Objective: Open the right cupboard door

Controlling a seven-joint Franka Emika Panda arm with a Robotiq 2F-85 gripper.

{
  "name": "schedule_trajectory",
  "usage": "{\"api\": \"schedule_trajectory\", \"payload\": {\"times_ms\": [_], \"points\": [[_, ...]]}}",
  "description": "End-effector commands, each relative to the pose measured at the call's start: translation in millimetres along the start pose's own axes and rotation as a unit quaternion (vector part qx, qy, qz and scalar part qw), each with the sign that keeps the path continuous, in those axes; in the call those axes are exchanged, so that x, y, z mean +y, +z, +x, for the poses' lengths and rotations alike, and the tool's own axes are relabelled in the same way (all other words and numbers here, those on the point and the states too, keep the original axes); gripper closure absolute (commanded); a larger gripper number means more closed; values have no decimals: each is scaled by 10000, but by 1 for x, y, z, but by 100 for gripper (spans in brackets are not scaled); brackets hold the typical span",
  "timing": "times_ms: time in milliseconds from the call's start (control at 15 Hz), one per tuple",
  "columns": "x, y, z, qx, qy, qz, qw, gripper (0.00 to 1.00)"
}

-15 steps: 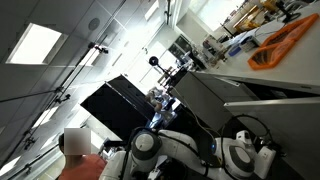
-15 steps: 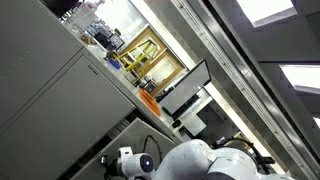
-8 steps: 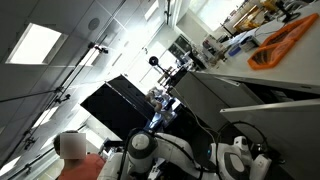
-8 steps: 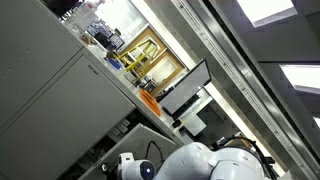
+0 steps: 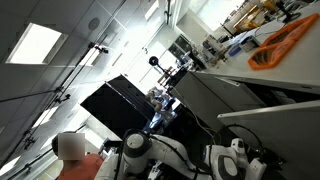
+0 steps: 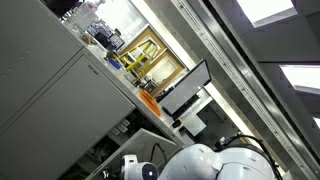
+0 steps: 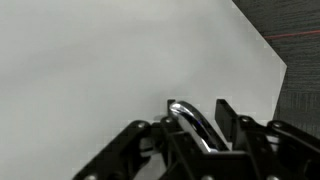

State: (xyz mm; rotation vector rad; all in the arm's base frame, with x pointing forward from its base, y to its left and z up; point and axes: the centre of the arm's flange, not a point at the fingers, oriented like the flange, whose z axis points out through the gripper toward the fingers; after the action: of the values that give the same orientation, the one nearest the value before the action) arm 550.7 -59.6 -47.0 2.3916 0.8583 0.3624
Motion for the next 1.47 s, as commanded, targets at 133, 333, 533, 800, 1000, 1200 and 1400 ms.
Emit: {"api": "schedule_trajectory", "payload": {"times_ms": [133, 333, 533, 800, 1000, 1200, 1400], "points": [[1, -59, -43, -196, 104, -145, 9996, 8], [2, -83, -52, -310, 100, -186, 9993, 0], [-3, -111, -56, -368, 53, -20, 9993, 0], [-19, -149, -62, -313, -45, 295, 9991, 0], [-27, -179, -64, -268, -41, 354, 9990, 0], [-35, -207, -66, -104, -126, 489, 9987, 0], [-42, -234, -67, 127, -263, 624, 9976, 0]]}}
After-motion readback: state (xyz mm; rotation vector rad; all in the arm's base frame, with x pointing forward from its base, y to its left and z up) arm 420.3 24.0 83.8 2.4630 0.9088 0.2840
